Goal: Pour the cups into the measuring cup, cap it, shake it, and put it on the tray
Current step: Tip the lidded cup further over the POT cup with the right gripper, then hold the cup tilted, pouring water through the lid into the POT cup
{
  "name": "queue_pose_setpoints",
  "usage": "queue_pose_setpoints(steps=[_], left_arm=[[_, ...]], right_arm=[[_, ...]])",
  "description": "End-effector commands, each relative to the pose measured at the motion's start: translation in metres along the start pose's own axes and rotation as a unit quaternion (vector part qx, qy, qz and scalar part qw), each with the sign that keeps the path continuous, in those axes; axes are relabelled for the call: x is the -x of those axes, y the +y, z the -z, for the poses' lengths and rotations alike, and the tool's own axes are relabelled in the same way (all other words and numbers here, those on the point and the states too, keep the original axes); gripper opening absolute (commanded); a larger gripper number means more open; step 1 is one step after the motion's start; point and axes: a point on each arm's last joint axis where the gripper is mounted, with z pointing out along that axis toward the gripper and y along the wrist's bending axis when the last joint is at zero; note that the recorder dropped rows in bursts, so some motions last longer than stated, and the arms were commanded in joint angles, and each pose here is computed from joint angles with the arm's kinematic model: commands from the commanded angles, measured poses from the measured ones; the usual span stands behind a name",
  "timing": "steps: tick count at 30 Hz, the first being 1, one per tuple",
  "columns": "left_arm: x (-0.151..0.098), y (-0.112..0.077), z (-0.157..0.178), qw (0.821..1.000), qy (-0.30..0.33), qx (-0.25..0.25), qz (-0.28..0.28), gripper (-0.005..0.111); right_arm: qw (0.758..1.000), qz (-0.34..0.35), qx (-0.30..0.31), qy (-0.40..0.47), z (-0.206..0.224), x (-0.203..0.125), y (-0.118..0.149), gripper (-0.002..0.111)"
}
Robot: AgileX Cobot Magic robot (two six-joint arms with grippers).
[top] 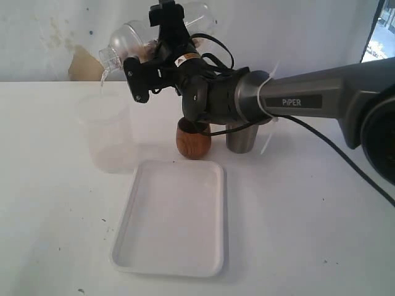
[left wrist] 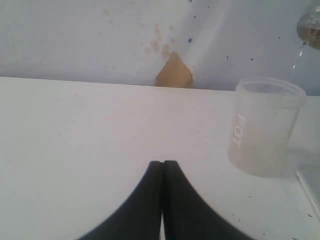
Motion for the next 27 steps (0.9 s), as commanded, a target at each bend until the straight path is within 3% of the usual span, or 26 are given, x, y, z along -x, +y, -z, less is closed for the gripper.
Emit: queue_pose_setpoints(steps=[1, 27], left_arm=[[-0.002, 0.000, 0.000, 1.000, 0.001, 0.000, -0.001, 0.000], [-0.002, 0.000, 0.000, 1.000, 0.001, 0.000, -0.001, 0.000]], right_arm=[[0.998, 0.015, -0.052, 0.017, 0.000, -0.006, -0.019, 0.000], [0.998, 0.024, -0.042, 0.029, -0.005, -0.020, -0.007, 0.000]])
